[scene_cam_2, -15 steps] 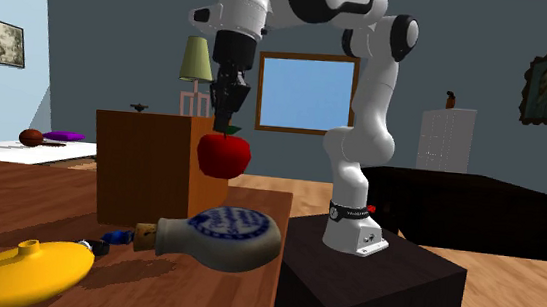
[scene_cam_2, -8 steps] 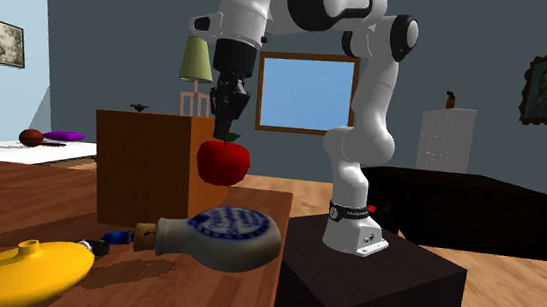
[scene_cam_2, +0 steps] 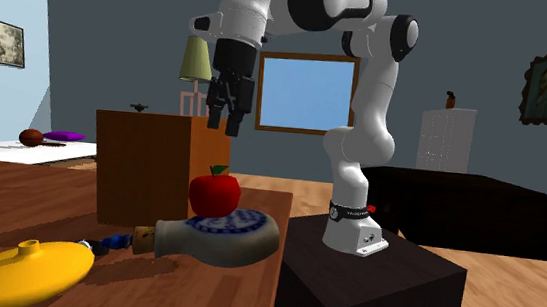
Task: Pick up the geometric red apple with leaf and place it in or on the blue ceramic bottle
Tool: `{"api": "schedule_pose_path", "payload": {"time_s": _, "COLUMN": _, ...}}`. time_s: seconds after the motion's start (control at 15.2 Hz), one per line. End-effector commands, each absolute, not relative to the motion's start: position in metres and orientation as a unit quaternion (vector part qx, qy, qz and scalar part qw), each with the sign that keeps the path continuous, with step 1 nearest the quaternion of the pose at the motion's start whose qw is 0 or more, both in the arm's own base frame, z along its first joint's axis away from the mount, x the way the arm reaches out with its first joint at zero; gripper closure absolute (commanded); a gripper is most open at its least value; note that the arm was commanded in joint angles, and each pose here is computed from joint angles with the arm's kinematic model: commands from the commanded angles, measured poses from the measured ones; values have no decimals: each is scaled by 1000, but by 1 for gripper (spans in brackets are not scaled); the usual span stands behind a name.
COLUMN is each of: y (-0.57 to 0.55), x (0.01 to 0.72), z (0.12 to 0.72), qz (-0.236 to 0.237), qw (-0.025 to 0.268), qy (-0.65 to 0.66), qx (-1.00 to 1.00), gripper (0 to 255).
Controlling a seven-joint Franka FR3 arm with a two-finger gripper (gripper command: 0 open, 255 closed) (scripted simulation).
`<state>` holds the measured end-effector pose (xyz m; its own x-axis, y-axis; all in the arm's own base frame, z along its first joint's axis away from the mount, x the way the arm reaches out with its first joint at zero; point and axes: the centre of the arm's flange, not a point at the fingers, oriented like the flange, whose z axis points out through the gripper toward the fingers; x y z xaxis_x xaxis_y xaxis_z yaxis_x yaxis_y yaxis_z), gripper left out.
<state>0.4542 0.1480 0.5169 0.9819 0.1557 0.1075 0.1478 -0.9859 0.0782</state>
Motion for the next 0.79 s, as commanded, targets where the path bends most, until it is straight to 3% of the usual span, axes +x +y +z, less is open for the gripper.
{"api": "schedule_pose_path", "payload": {"time_s": 0.0, "y": 149, "x": 453, "z": 530, "qz": 57, "qw": 35, "qy": 76, "qx": 995, "gripper": 0}}
{"api": "schedule_pose_path", "payload": {"time_s": 0.2, "y": 151, "x": 448, "z": 567, "qz": 57, "qw": 35, "qy": 76, "qx": 995, "gripper": 0}}
{"api": "schedule_pose_path", "payload": {"time_s": 0.73, "y": 151, "x": 448, "z": 566, "qz": 57, "qw": 35, "qy": 76, "qx": 995, "gripper": 0}}
